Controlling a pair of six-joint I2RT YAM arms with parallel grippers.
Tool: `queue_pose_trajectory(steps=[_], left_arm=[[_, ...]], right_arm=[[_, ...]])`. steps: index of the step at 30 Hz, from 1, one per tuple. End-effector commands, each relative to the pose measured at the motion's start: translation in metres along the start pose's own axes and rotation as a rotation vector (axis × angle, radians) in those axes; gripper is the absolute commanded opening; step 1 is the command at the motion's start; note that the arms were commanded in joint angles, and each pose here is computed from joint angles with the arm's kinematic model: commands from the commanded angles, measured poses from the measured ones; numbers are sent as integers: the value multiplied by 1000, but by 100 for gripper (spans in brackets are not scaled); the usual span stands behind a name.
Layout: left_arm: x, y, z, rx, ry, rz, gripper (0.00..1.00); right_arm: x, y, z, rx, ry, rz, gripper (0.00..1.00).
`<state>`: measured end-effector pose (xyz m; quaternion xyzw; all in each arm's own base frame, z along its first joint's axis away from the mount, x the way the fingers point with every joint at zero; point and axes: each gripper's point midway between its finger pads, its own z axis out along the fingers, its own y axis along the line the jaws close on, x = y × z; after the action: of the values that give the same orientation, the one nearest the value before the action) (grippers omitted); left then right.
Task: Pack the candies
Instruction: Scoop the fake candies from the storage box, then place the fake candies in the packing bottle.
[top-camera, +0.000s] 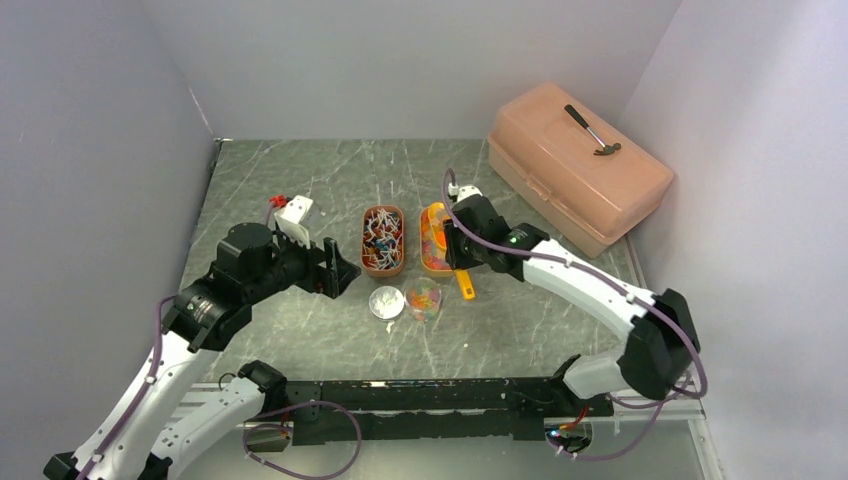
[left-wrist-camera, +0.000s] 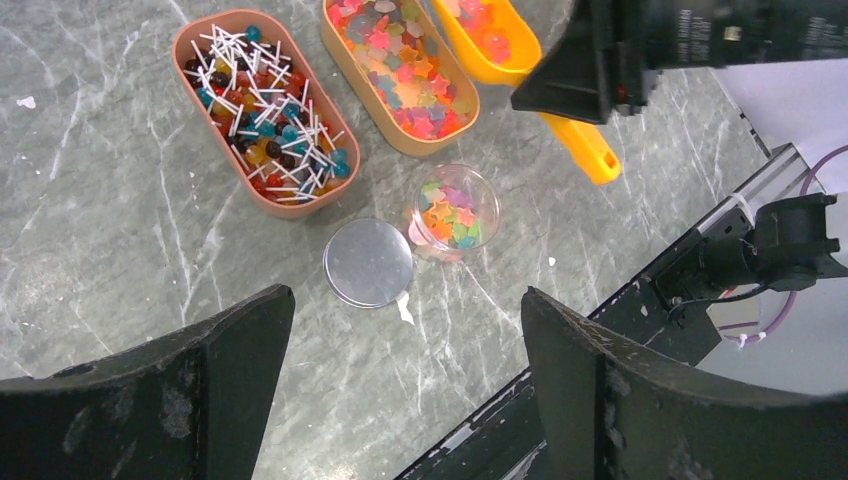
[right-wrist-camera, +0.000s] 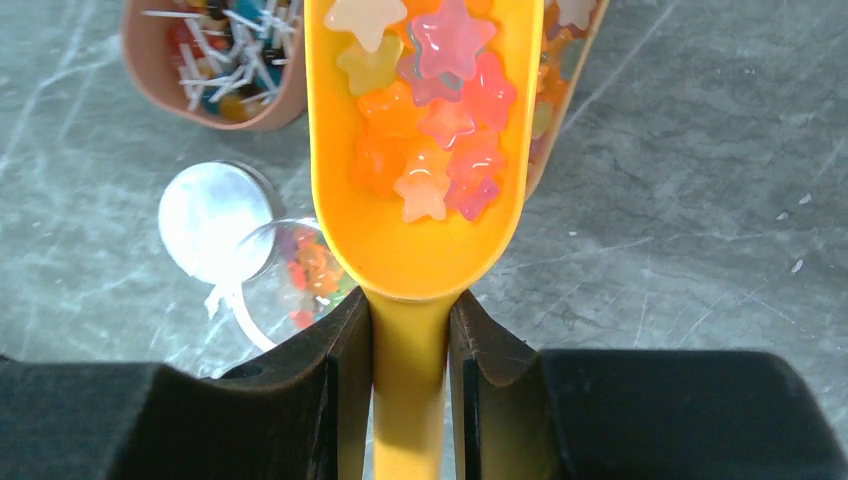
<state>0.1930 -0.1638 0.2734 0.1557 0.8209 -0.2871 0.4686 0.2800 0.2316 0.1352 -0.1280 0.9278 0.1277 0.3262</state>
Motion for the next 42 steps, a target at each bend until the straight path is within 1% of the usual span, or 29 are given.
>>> queue_pose_trajectory(steps=[1,6,9,22,30,33,42], left_arm=[[-2,3,1,-11,-12,6,89],[-2,2,0,-8,-17,8,89],[-3,2,-1,-8,-21,9,89],[-4,0,-3,-2,-29,8,89],[-4,0,-3,-1,-27,7,89],[-4,0,-3,-2,-28,7,89],[-5,-1,-5,0,-33,8,89]], right_arm=[[-15,12,-34,-24,-117,-43,0],[-8,29,-64,-79,-161,-81,0],[2,36,-75,-109,-138,-91,0],[69,62,-107,-206,131,-222,0],[108,63,-111,-219,332,-275,0],[115,63,-112,-209,390,-283,0],[120,62,-115,-162,497,-288,0]])
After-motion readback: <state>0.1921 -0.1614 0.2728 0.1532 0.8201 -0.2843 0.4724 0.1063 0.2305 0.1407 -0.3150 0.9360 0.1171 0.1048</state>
